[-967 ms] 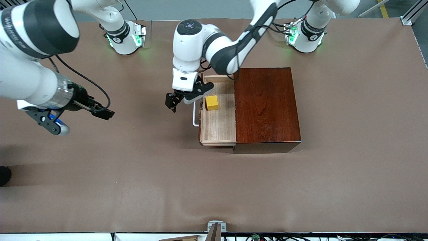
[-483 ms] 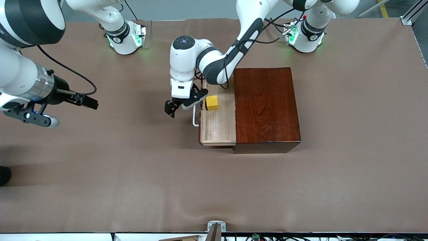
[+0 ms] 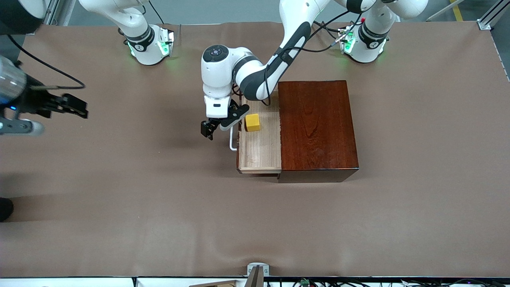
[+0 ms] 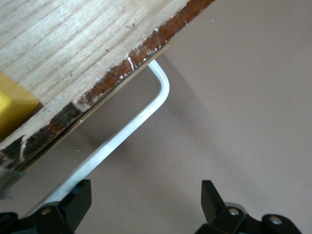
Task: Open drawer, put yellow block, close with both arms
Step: 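Push the drawer shut with the left gripper while the right gripper retracts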
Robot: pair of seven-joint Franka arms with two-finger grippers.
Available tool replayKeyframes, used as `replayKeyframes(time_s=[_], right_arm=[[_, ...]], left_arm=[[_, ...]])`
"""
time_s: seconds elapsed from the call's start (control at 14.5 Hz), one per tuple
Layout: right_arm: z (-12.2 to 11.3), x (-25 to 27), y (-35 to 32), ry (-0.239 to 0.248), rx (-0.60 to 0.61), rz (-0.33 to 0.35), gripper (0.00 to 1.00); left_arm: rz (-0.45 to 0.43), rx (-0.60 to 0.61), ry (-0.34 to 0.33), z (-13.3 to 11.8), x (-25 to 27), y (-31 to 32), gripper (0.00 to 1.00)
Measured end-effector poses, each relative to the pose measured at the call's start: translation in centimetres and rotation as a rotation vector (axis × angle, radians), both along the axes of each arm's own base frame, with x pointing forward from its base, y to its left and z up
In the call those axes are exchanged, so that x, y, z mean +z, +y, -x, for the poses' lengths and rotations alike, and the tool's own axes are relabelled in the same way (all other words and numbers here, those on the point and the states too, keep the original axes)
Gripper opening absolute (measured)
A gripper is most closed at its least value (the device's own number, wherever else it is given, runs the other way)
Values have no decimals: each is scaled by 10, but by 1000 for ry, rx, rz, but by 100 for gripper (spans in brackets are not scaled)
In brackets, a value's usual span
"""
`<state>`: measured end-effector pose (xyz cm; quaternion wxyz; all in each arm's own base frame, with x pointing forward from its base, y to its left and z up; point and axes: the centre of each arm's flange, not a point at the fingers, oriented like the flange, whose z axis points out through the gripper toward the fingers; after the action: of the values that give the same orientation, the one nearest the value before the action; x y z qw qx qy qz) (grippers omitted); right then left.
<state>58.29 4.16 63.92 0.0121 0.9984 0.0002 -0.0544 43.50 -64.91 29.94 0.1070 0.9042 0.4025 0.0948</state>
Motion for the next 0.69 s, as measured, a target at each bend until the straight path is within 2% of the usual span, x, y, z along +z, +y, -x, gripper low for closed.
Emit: replayKeyframes(time_s=[0.28,0.69], right_arm=[[13,9,-37,-4,49,-20,100],[47,8,-78,-56,5,-44,100]], left_arm=[[-44,34,29,-5,2,7,100],[-269,125,176,-37,-13,62,100]])
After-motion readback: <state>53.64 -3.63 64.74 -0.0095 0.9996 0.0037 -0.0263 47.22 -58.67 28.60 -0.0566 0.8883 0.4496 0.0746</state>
